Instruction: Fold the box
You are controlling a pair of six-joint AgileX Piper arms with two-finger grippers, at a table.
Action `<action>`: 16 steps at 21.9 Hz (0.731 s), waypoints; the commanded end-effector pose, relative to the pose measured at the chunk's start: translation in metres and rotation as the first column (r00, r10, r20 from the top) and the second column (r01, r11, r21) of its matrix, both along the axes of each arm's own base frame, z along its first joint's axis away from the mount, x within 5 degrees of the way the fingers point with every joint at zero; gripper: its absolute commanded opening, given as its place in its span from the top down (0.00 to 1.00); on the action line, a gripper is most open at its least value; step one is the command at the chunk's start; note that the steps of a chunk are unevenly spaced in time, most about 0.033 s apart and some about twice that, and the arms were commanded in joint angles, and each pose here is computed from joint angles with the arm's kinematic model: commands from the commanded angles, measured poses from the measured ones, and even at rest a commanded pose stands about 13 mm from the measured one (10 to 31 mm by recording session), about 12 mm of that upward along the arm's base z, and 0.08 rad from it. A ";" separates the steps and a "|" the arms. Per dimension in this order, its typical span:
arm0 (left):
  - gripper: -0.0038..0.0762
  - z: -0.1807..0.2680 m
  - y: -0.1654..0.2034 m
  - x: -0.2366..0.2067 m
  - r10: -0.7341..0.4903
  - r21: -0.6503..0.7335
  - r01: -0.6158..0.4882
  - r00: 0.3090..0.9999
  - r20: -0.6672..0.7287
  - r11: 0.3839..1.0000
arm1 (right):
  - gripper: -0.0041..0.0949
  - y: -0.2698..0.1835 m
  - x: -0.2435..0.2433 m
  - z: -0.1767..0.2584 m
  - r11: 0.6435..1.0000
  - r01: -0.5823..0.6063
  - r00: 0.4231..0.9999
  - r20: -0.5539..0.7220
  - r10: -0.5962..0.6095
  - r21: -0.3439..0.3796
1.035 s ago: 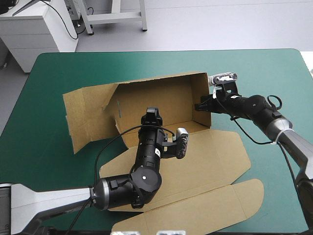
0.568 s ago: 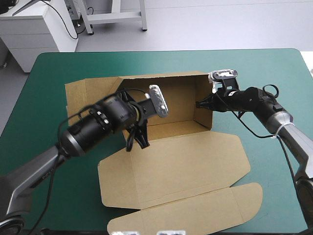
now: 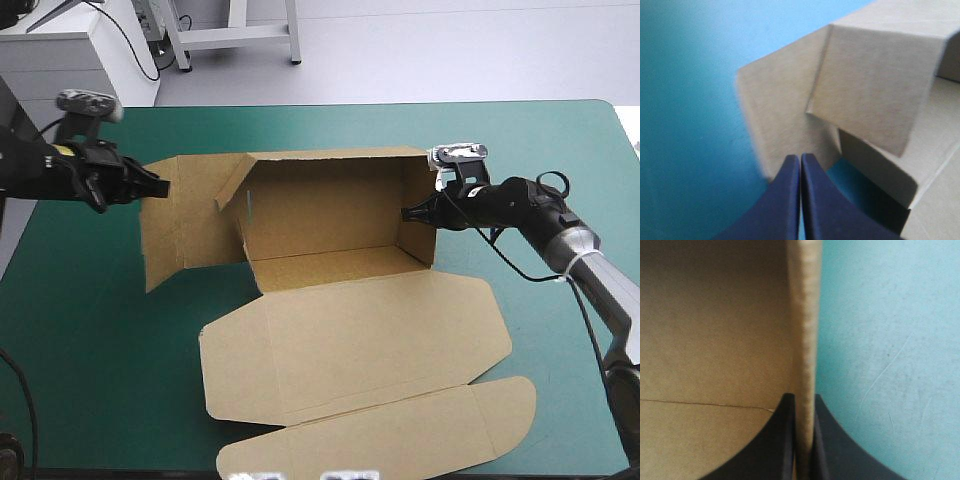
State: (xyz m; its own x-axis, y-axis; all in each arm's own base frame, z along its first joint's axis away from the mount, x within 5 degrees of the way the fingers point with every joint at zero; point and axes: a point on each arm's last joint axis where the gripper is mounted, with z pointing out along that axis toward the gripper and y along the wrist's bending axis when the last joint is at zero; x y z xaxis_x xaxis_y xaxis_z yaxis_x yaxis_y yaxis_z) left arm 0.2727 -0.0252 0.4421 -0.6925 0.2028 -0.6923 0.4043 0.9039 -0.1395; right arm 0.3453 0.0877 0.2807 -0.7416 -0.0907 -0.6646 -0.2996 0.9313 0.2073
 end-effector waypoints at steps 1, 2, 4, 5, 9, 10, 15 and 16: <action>0.96 0.019 0.041 -0.014 0.119 -0.128 -0.110 0.991 0.061 0.986 | 0.98 -0.002 -0.008 -0.004 0.997 -0.056 0.995 -0.086 0.052 -0.049; 0.96 0.017 0.049 -0.015 0.140 -0.145 -0.131 0.988 0.058 0.981 | 0.98 -0.002 -0.009 -0.004 0.997 -0.057 0.995 -0.088 0.052 -0.049; 0.96 0.004 0.076 -0.021 0.219 -0.199 -0.207 0.975 0.039 0.958 | 0.98 -0.001 -0.009 -0.005 0.997 -0.060 0.994 -0.095 0.055 -0.049; 0.96 -0.012 0.092 -0.023 0.306 -0.257 -0.292 0.952 0.014 0.921 | 0.98 -0.001 -0.009 -0.005 0.997 -0.060 0.994 -0.096 0.055 -0.049; 0.96 -0.063 0.113 -0.022 0.432 -0.324 -0.432 0.899 -0.076 0.842 | 0.98 -0.001 -0.010 -0.005 0.997 -0.061 0.993 -0.108 0.056 -0.046; 0.96 -0.071 0.114 -0.022 0.439 -0.323 -0.441 0.895 -0.082 0.837 | 0.98 -0.001 -0.011 -0.005 0.997 -0.060 0.992 -0.114 0.054 -0.043; 0.96 -0.079 0.115 -0.021 0.461 -0.331 -0.461 0.884 -0.085 0.823 | 0.98 -0.005 -0.012 0.026 0.998 -0.005 0.973 -0.230 -0.009 -0.064; 0.96 -0.079 0.115 -0.021 0.461 -0.331 -0.461 0.884 -0.085 0.823 | 0.98 -0.006 -0.013 0.037 0.996 -0.006 0.968 -0.249 -0.017 -0.088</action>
